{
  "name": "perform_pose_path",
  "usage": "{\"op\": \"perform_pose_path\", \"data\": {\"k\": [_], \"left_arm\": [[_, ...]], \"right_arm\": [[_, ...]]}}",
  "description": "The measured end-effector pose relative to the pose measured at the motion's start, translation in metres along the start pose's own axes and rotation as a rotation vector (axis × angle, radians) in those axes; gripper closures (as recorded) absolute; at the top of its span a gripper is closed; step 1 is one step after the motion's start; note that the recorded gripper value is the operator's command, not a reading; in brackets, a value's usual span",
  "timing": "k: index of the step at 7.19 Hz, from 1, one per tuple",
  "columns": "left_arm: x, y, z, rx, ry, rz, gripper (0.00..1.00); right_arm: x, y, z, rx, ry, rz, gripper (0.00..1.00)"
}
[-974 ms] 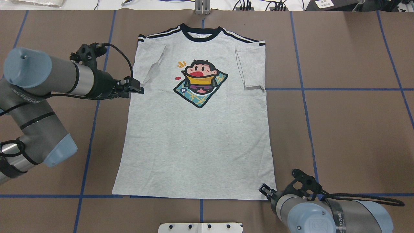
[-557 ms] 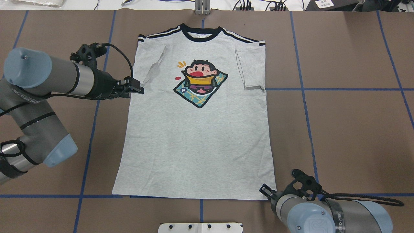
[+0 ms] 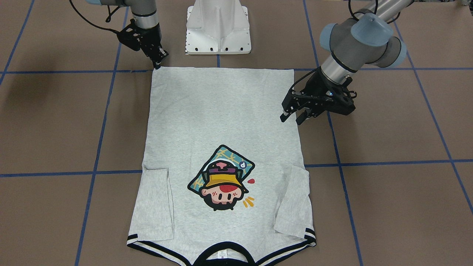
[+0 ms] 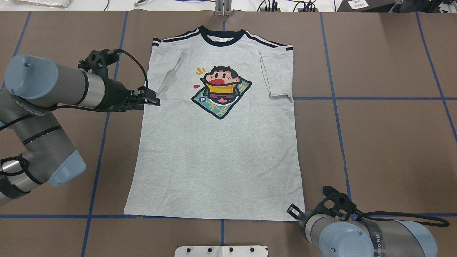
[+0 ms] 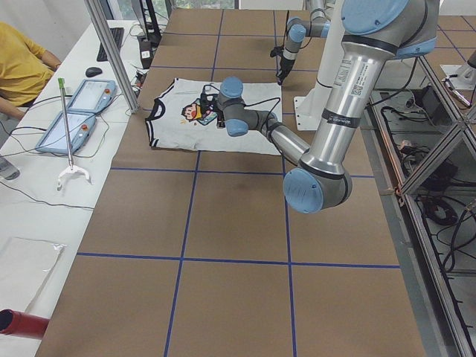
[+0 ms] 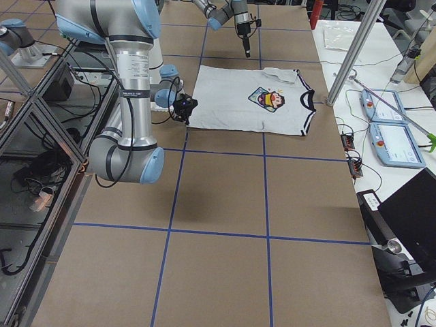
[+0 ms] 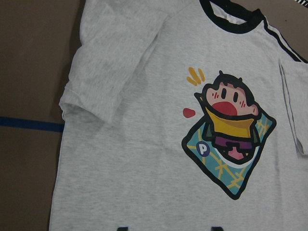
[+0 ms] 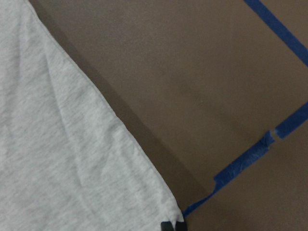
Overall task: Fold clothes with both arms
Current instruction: 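Lower the left gripper to its hem corner while right gripper grasps the other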
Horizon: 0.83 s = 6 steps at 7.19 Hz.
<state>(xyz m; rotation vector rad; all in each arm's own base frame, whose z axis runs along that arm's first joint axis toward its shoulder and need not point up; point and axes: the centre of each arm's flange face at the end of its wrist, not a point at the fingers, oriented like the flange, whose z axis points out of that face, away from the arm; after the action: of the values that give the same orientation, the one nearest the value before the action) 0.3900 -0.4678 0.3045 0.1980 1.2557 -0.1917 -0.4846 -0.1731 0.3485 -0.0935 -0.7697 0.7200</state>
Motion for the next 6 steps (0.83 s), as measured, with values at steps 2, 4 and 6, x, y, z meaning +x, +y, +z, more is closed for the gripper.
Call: {"op": "perform_pose_path", "data": {"k": [2,4,6], "left_arm": [[-0.006,0.054,0.020,-0.022,-0.028,-0.071,0.00],[-0.031,0.129,0.010,-0.032,-0.091,-0.114,0.00],[-0.062,0.185,0.005,-0.045,-0.163,-0.150,0.01]], "right_arm": [[0.001,-0.005,-0.014,-0.029,-0.001,0.008,1.00],[0.003,-0.012,-0.017,-0.042,0.010,0.014,1.00],[0.006,-0.016,-0.020,-0.046,0.014,0.016,1.00]]}}
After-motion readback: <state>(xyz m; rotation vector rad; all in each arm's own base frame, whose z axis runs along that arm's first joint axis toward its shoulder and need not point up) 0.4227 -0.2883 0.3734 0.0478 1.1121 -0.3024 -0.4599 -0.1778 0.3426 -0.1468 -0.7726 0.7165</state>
